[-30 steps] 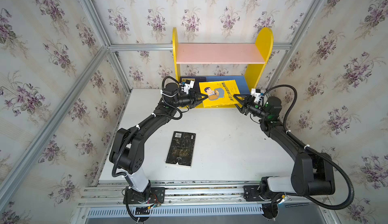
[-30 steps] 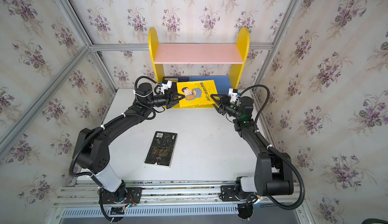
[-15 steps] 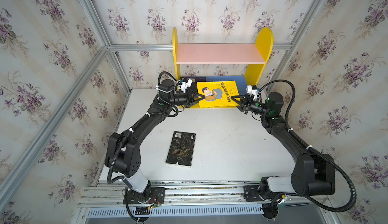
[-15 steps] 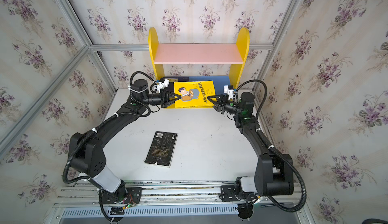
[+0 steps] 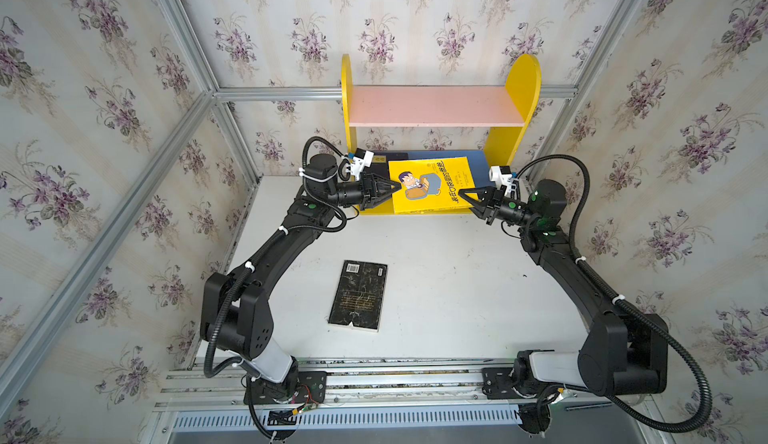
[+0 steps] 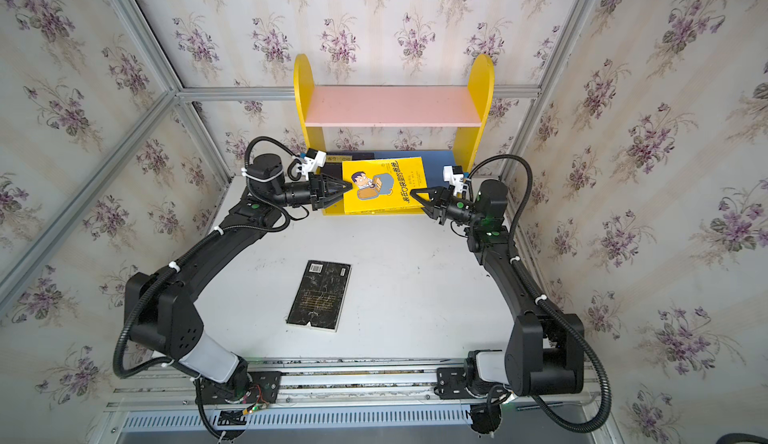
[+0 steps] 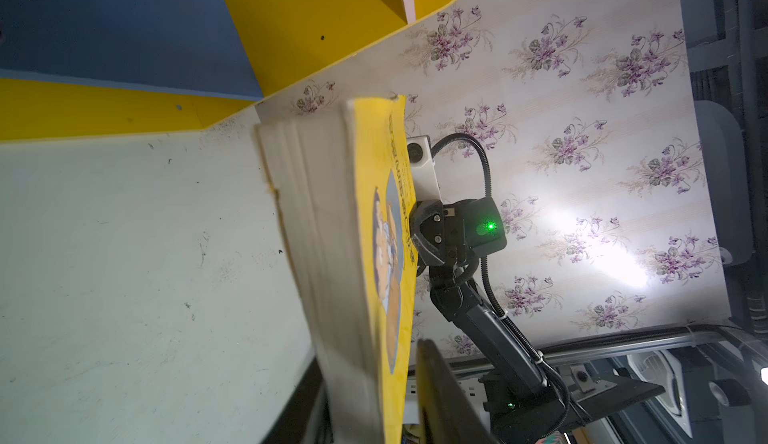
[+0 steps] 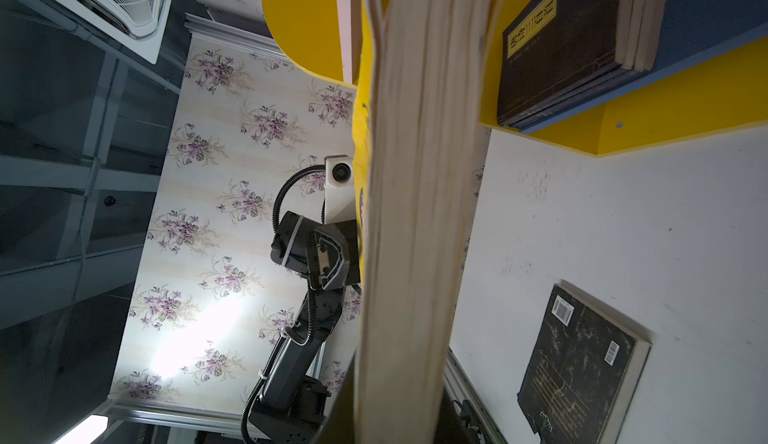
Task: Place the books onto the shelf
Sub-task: 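Raise the yellow book with both grippers above the pink upper shelf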
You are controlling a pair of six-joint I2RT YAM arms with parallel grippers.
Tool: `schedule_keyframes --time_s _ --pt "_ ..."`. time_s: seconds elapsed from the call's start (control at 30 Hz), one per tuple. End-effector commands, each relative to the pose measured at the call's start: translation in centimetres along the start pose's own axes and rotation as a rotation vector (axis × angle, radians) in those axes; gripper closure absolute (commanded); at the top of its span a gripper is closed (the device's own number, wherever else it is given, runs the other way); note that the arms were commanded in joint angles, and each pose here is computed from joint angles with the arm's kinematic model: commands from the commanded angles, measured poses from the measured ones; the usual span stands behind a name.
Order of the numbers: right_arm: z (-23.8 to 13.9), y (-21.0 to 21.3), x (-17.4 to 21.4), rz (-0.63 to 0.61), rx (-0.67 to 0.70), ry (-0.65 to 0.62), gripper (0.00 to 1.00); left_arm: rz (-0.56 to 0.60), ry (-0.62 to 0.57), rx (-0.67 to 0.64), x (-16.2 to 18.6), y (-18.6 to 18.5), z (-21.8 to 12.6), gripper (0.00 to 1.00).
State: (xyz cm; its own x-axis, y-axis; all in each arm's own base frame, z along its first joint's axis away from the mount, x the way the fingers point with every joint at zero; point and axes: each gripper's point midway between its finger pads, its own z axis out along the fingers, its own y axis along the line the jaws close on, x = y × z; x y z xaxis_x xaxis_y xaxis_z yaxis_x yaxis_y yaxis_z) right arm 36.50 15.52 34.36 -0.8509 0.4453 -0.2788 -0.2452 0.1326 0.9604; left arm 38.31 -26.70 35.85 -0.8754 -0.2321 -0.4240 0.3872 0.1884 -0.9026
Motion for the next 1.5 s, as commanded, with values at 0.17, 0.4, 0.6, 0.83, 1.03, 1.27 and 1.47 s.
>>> schedule_keyframes --time_s 0.17,0.4,0.6,0.83,1.03,1.27,1.47 --pt "0.9 4.3 -3.5 -0.141 -0.108 -0.043 0.96 0.076 -0.189 -0.096 -0.9 -0.9 -3.6 0.28" --pt "1.8 7.6 -5.7 -0.183 -0.250 -0.026 0.98 0.016 -0.267 -0.175 1.0 0.8 -5.1 0.13" --pt "2.2 8.5 -5.9 -0.191 -0.300 0.016 0.97 0.030 -0.267 -0.155 1.2 -0.5 -4.7 0.13" --pt "2.3 8.3 -5.8 -0.231 -0.274 -0.007 0.96 0.097 -0.267 -0.032 -1.6 -4.6 -3.9 0.13" --pt "4.9 9.2 -5.9 -0.281 -0.251 -0.004 0.96 0.086 -0.241 -0.009 -4.0 -4.8 -3.6 0.15" --pt "7.5 8.3 -4.8 -0.314 -0.177 -0.058 0.96 0.100 -0.249 0.003 -6.5 -4.8 -5.4 0.20" --pt "10.2 8.1 -3.7 -0.333 -0.151 -0.078 0.96 0.103 -0.186 0.035 -7.2 -5.2 -5.0 0.28"
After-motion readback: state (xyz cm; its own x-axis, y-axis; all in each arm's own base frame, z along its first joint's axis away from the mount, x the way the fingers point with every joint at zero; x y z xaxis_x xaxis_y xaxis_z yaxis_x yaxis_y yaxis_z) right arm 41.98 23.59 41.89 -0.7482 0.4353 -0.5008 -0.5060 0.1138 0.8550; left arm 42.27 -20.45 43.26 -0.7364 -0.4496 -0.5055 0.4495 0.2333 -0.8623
